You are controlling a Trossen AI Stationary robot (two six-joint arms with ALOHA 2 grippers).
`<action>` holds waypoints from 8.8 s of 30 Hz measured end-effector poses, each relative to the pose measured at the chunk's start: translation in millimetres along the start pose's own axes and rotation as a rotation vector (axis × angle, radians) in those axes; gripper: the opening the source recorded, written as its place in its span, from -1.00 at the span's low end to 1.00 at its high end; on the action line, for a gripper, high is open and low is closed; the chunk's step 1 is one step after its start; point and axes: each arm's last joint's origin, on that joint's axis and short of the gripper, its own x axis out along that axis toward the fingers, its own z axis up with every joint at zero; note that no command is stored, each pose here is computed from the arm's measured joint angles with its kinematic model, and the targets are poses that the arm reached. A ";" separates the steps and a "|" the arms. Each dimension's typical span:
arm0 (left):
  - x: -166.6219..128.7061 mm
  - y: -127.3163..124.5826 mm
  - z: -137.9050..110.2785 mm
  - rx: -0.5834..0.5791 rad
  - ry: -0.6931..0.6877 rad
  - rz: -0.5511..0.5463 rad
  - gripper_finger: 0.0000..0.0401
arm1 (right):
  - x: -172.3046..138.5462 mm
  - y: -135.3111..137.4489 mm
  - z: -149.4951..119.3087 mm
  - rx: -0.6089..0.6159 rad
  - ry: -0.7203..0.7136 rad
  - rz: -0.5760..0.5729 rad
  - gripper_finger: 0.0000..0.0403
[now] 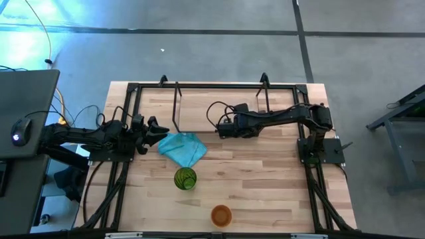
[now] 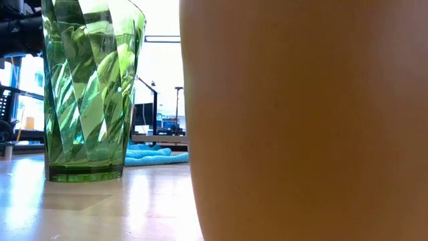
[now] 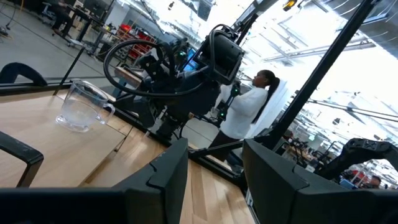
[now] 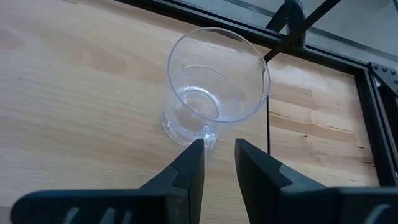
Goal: Stack small to large cups/mugs on shelf
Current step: Put the transparent mug on the shelf, then put the orange cup on the shelf
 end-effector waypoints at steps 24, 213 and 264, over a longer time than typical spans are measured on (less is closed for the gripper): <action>0.0 0.0 0.0 -0.001 0.000 0.000 -0.29 | -69.4 4.6 22.7 -0.083 -0.176 0.122 -0.26; 7.1 -131.8 72.4 0.131 0.588 -0.333 -0.29 | -267.0 32.9 -188.7 -0.805 0.224 1.236 -0.26; 7.5 -130.9 72.4 0.099 0.581 -0.292 -0.29 | -251.9 50.5 -207.9 -0.891 0.218 1.210 -0.26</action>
